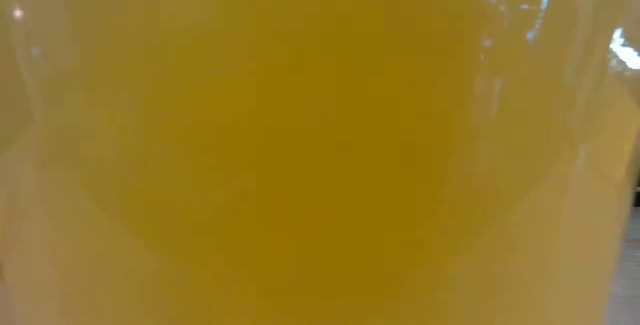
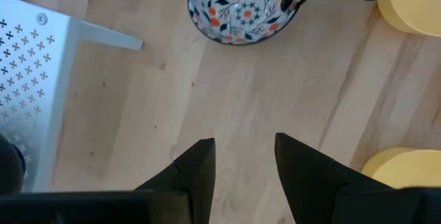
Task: Pick & Place Mini bowls
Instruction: Stack the white patterned bowl on the white patterned bowl on the shelf
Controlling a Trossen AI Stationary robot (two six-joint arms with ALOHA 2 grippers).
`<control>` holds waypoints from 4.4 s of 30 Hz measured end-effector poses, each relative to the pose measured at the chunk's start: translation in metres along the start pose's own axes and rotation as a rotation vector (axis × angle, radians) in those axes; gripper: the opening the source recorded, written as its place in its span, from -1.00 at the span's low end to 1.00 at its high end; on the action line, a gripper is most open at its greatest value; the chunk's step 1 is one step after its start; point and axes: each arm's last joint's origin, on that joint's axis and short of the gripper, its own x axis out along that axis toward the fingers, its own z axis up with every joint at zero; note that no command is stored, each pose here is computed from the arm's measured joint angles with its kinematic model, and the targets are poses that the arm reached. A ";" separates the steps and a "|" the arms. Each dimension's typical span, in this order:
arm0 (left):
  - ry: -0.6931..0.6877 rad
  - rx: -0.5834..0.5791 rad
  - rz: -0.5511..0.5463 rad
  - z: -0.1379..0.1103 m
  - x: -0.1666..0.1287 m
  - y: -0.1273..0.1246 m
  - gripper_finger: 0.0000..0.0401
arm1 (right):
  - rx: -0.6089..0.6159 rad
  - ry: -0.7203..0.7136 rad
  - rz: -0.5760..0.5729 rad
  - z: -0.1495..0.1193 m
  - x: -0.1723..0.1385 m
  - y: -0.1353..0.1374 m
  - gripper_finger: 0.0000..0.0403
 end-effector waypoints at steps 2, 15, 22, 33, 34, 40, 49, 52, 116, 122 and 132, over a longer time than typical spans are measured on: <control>0.000 0.000 0.000 0.000 0.000 0.000 -0.23 | 0.017 0.009 0.001 -0.001 0.000 0.000 -0.93; -0.005 -0.019 -0.002 0.000 0.000 -0.001 -0.23 | 0.047 0.012 0.008 0.001 -0.011 0.005 -0.30; -0.067 -0.030 0.036 0.004 0.000 -0.001 -0.23 | 0.082 0.024 0.031 0.003 -0.061 0.013 -0.25; -0.269 0.067 -0.018 0.020 0.027 -0.017 -0.23 | 0.314 -0.022 0.040 -0.065 -0.145 0.020 -0.30; -0.284 0.078 -0.040 0.021 0.032 -0.019 -0.23 | 0.339 -0.030 0.041 -0.075 -0.149 0.021 -0.30; -0.377 0.192 -0.100 0.019 0.068 -0.031 -0.21 | 0.386 -0.118 0.040 -0.123 -0.161 0.027 -0.27; -0.464 0.256 -0.110 0.006 0.118 -0.034 0.01 | 0.433 -0.167 0.044 -0.155 -0.153 0.033 -0.28; -0.478 0.228 -0.120 0.002 0.129 -0.032 0.06 | 0.431 -0.158 0.044 -0.158 -0.152 0.034 -0.28; -0.498 -0.078 0.334 -0.071 0.011 0.112 -0.88 | 0.551 -0.165 -0.296 -0.162 -0.148 0.001 -0.23; -0.381 -0.110 0.364 -0.076 0.020 0.125 -0.88 | 0.551 -0.166 -0.295 -0.162 -0.148 0.001 -0.23; -0.354 -0.147 0.340 -0.076 0.023 0.134 -0.88 | 0.551 -0.166 -0.295 -0.162 -0.148 0.001 -0.23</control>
